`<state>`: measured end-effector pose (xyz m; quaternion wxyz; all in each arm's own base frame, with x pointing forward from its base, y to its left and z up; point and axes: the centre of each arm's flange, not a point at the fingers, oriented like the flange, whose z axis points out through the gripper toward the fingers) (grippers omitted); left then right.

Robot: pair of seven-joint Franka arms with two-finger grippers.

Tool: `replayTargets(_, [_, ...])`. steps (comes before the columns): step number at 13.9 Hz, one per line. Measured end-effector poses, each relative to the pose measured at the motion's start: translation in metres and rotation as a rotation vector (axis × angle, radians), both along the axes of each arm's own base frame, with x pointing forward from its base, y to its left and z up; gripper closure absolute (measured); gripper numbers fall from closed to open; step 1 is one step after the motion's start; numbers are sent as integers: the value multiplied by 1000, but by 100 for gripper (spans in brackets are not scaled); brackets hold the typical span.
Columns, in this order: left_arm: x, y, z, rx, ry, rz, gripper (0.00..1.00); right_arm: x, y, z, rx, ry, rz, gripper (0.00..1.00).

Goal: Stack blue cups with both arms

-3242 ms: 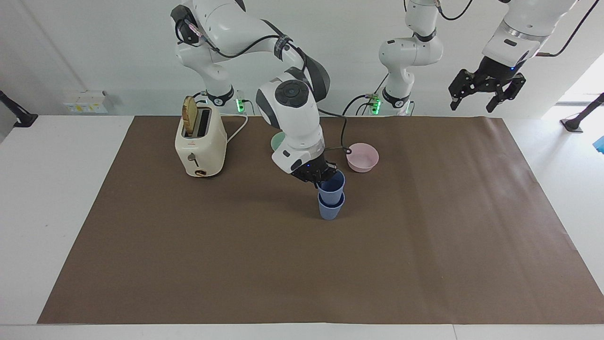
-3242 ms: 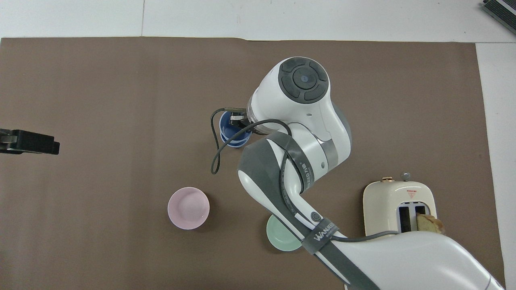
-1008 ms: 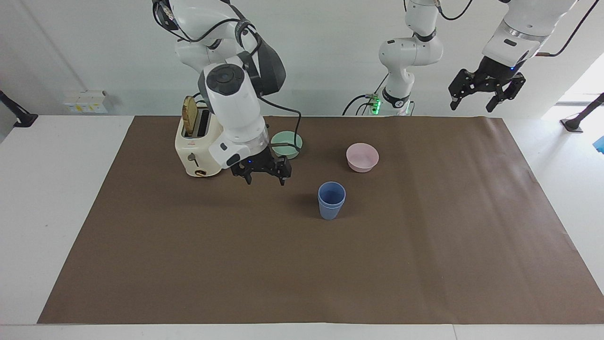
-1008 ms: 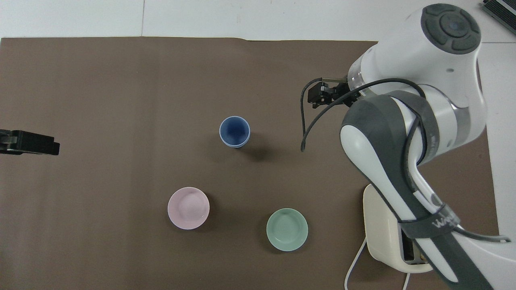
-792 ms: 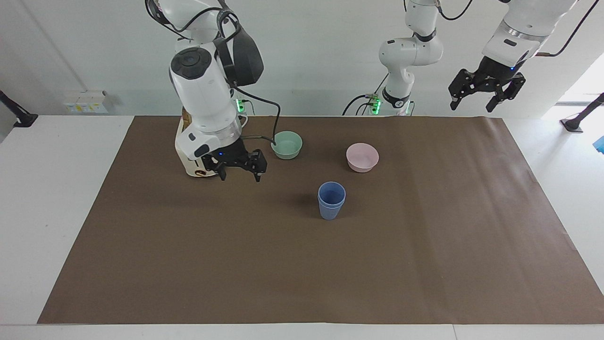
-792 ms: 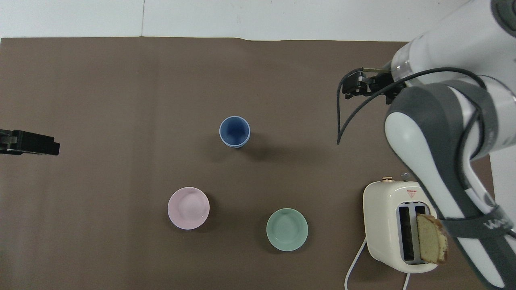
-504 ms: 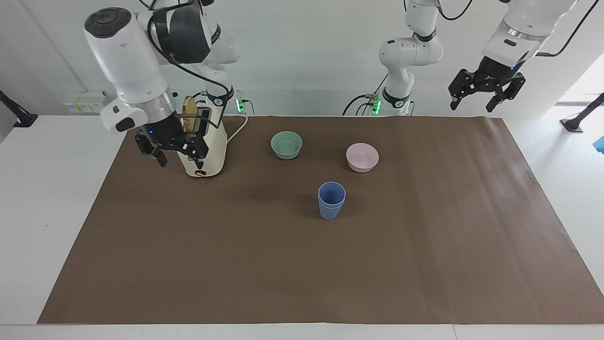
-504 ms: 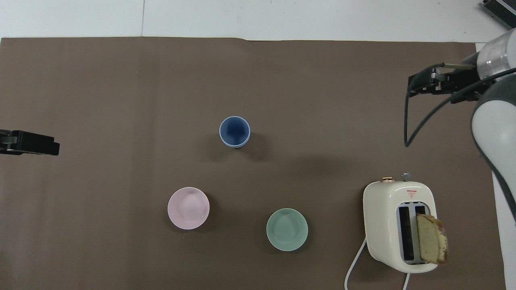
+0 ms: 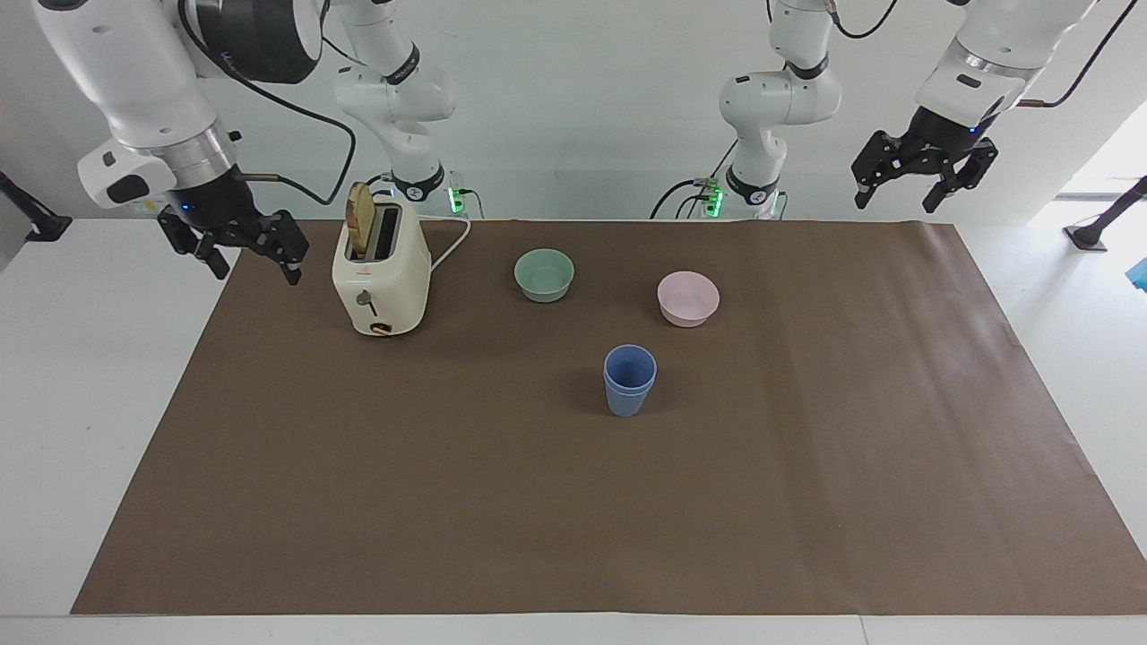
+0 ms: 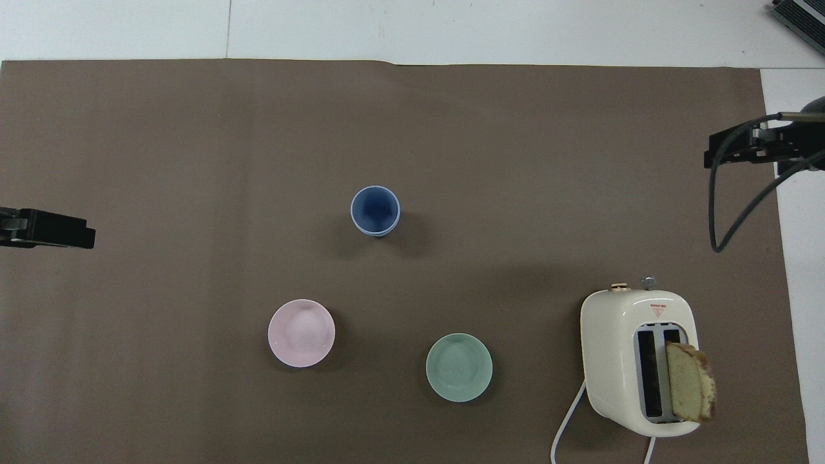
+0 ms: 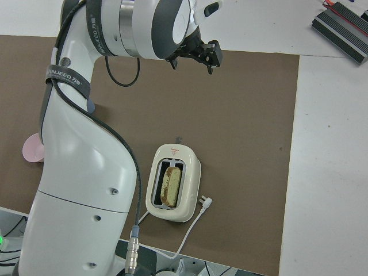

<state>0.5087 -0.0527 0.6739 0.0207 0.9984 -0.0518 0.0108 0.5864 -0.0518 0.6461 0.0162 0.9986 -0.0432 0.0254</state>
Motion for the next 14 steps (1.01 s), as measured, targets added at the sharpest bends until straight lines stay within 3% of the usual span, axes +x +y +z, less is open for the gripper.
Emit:
replayTargets(5, [0, 0, 0, 0, 0, 0, 0, -14, 3, 22, -3, -20, 4, 0])
replayTargets(14, [0, 0, 0, 0, 1, 0, 0, -15, 5, 23, -3, -22, 6, 0])
